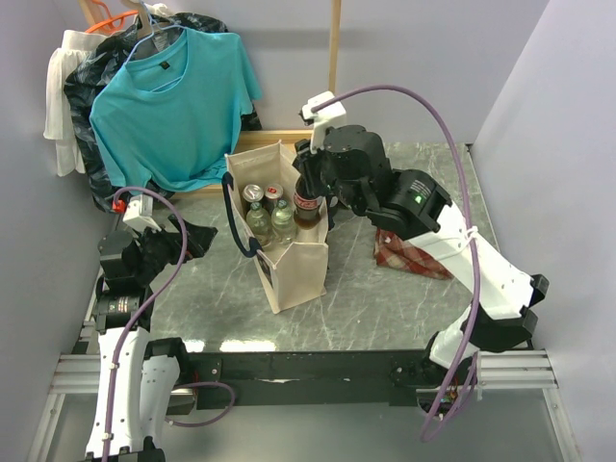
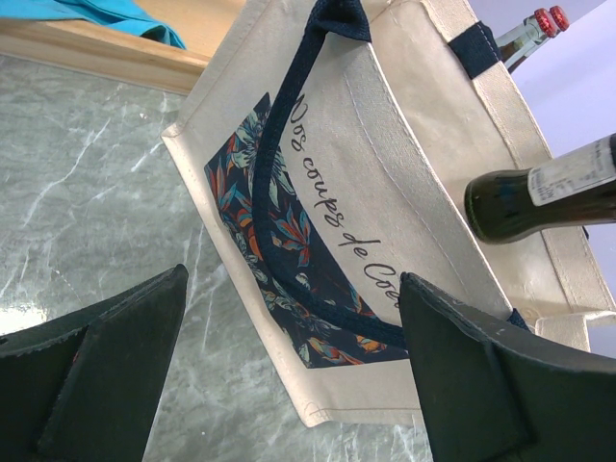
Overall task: Take the beverage out of the canvas bag
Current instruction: Take out the drink from the canvas bag, then place the drink at the center of the board.
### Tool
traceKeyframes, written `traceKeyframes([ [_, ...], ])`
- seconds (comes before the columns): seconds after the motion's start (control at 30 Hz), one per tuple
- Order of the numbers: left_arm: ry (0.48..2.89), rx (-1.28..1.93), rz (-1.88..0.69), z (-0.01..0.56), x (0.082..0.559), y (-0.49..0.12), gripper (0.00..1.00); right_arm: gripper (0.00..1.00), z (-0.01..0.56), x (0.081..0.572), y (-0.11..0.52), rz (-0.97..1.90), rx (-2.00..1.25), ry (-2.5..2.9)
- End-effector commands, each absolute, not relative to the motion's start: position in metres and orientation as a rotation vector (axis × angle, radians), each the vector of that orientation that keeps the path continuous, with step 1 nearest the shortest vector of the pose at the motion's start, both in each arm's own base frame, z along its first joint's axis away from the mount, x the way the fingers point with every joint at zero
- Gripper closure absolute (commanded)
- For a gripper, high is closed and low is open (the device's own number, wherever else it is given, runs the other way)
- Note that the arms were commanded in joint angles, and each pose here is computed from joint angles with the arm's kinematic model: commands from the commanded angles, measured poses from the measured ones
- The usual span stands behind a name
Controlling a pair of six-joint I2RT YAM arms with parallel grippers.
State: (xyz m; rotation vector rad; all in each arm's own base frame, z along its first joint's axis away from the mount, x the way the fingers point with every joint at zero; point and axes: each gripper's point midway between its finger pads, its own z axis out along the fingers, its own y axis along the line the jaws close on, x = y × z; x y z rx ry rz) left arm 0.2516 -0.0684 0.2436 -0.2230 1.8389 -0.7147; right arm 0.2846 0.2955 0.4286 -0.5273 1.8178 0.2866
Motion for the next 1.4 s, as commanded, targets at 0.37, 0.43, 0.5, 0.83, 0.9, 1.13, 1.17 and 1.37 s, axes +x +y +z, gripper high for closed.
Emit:
traceKeyframes([
  [0.37, 1.835, -0.238, -0.725, 0.245, 0.253, -0.068, 0.04, 1.0, 0.556, 0.269, 0.245, 0.413, -0.251, 1.494],
  [0.43, 1.836, -0.235, -0.73, 0.245, 0.253, -0.069, 0.04, 1.0, 0.559, 0.269, 0.243, 0.412, -0.234, 1.485],
  [0.5, 1.835, -0.235, -0.73, 0.245, 0.252, -0.069, 0.04, 1.0, 0.562, 0.27, 0.237, 0.377, -0.234, 1.477],
  [0.83, 1.83, -0.235, -0.724, 0.246, 0.252, -0.068, 0.04, 1.0, 0.58, 0.272, 0.221, 0.32, -0.19, 1.442],
  [0.9, 1.83, -0.236, -0.725, 0.246, 0.252, -0.068, 0.04, 1.0, 0.584, 0.272, 0.218, 0.315, -0.182, 1.435],
  [1.13, 1.829, -0.234, -0.726, 0.247, 0.252, -0.069, 0.04, 1.0, 0.584, 0.275, 0.203, 0.253, -0.135, 1.433],
  [1.17, 1.826, -0.23, -0.726, 0.247, 0.251, -0.069, 0.04, 1.0, 0.583, 0.275, 0.2, 0.239, -0.125, 1.434],
  [1.37, 1.831, -0.232, -0.729, 0.246, 0.252, -0.069, 0.04, 1.0, 0.561, 0.288, 0.182, 0.195, -0.075, 1.472],
])
